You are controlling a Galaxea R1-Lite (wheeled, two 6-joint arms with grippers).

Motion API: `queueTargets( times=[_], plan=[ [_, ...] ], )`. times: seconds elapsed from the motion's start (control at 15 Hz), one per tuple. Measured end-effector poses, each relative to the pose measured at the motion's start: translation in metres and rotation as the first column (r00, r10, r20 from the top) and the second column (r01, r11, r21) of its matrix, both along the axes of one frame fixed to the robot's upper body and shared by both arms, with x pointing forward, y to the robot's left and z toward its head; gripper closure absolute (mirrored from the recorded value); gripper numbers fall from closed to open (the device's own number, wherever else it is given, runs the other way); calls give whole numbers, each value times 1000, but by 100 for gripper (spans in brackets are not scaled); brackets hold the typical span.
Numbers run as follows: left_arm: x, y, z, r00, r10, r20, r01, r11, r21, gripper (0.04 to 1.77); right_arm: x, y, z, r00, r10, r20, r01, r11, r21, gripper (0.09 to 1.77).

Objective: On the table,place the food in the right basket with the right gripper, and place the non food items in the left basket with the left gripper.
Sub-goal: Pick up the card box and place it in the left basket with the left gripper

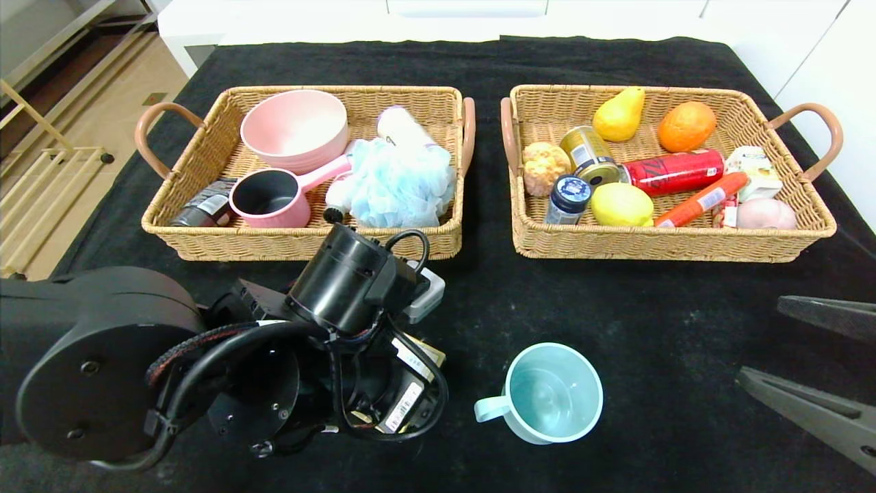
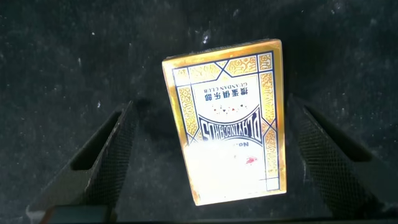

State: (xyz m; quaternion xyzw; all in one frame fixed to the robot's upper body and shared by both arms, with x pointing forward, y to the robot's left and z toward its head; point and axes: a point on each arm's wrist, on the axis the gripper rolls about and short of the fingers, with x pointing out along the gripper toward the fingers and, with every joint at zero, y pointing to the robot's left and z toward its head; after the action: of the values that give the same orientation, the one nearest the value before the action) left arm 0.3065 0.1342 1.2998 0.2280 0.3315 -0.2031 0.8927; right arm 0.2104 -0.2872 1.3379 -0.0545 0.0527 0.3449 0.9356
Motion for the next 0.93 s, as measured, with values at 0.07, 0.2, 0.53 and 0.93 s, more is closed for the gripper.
queueTargets(
  times=[0.07,0.2,0.53,0.93],
  plan=[
    [0,0,0,1000,0,-1,0,1000,1,10,0,0,0,1000,0,-2,0,1000,-1,15],
    [1,-1,-1,1000,-1,-2,1,1000,3,10,1,0,-1,1000,0,-5,0,1000,-1,15],
    [0,-3,-3,1000,-9,-9,9,1000,16,72,1,0,-2,1000,-1,-8,1,1000,-3,15],
    [0,-4,-4,1000,-8,-13,9,1000,19,77,2,1,-2,1000,0,-11,0,1000,-5,15]
  ],
)
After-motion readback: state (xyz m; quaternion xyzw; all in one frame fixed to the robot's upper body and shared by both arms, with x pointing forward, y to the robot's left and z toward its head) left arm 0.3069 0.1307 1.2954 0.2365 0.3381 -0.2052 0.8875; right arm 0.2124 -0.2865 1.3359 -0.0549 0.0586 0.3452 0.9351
